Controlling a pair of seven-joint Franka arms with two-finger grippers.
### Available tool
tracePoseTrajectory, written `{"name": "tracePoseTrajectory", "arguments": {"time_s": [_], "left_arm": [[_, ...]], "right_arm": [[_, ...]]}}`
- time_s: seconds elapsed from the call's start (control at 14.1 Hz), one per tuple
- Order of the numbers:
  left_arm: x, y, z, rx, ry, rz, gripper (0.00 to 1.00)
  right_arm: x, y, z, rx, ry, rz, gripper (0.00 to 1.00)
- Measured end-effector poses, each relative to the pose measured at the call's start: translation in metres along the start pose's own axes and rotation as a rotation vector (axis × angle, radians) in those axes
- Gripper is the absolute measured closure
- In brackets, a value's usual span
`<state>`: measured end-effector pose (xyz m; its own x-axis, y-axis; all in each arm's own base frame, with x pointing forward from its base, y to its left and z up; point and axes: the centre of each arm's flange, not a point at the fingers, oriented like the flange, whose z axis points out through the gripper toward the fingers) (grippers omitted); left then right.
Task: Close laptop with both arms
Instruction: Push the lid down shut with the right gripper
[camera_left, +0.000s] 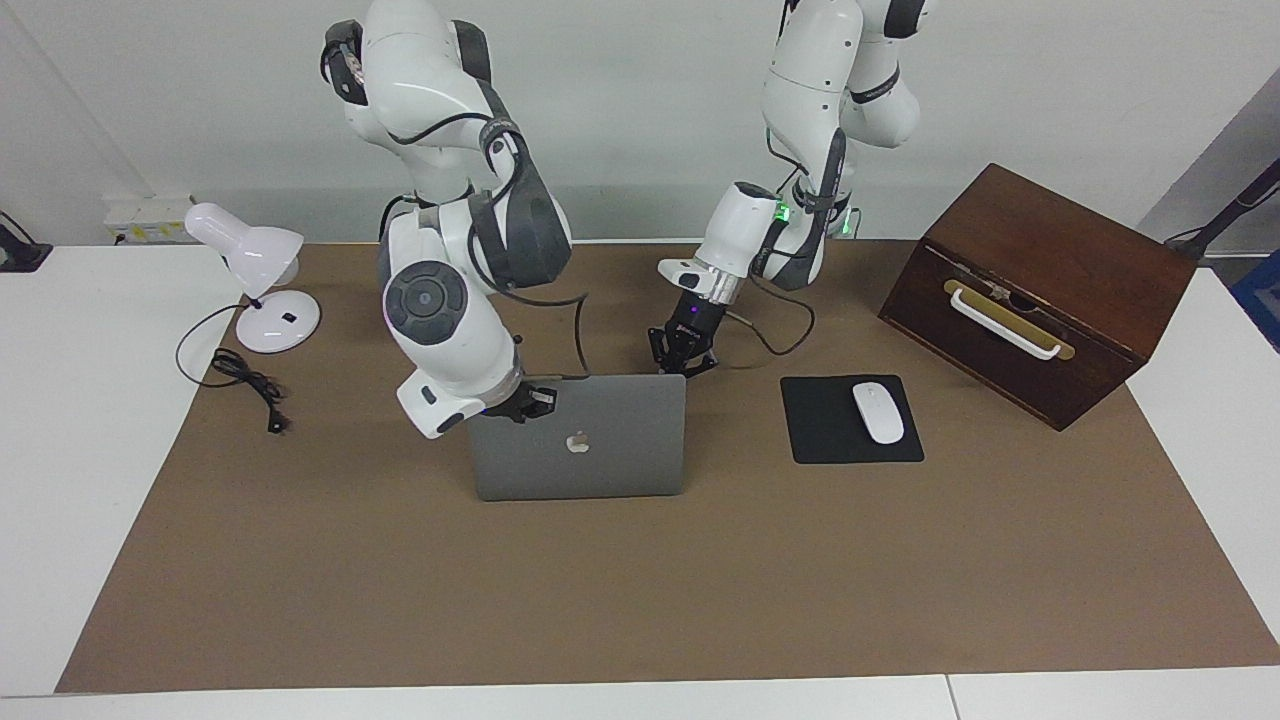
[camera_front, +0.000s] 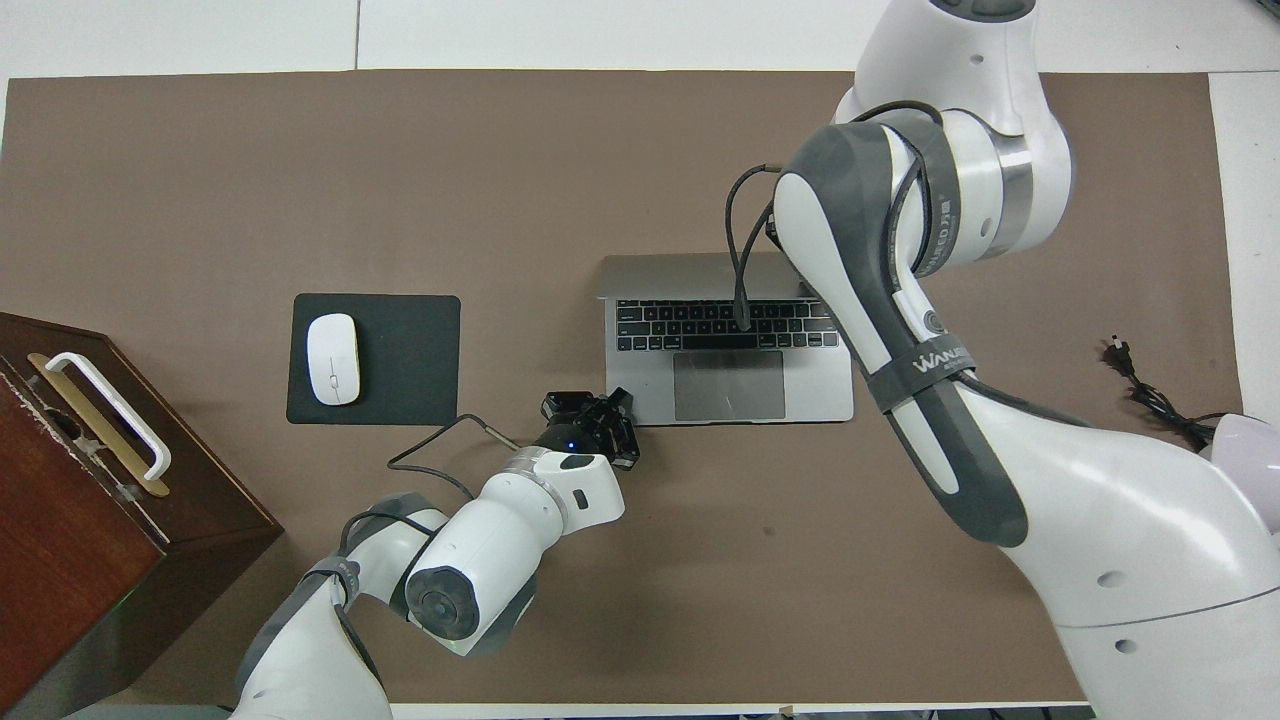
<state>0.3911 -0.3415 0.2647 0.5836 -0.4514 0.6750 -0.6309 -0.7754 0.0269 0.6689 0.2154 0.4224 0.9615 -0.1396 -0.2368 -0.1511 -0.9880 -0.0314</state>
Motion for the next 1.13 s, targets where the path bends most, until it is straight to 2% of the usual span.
{"name": "tracePoseTrajectory", "arguments": {"time_s": [0.35,0.78,1.13], "left_arm": [[0.0,0.0,0.0,0.0,0.001,0.019,0.99],[-0.001,0.0,0.0,0.0,0.0,0.027,0.99],[-0.001,0.0,0.0,0.0,0.001,0.029,0.99]], "right_arm": [[-0.016,-0.028,0.048,0.01,-0.023,-0.023,0.99],[-0.016,-0.028,0.107,0.012,-0.005,-0.006,0.99],[-0.018,-0.026,0.107,0.019,0.004,-0.004,0.99]]}}
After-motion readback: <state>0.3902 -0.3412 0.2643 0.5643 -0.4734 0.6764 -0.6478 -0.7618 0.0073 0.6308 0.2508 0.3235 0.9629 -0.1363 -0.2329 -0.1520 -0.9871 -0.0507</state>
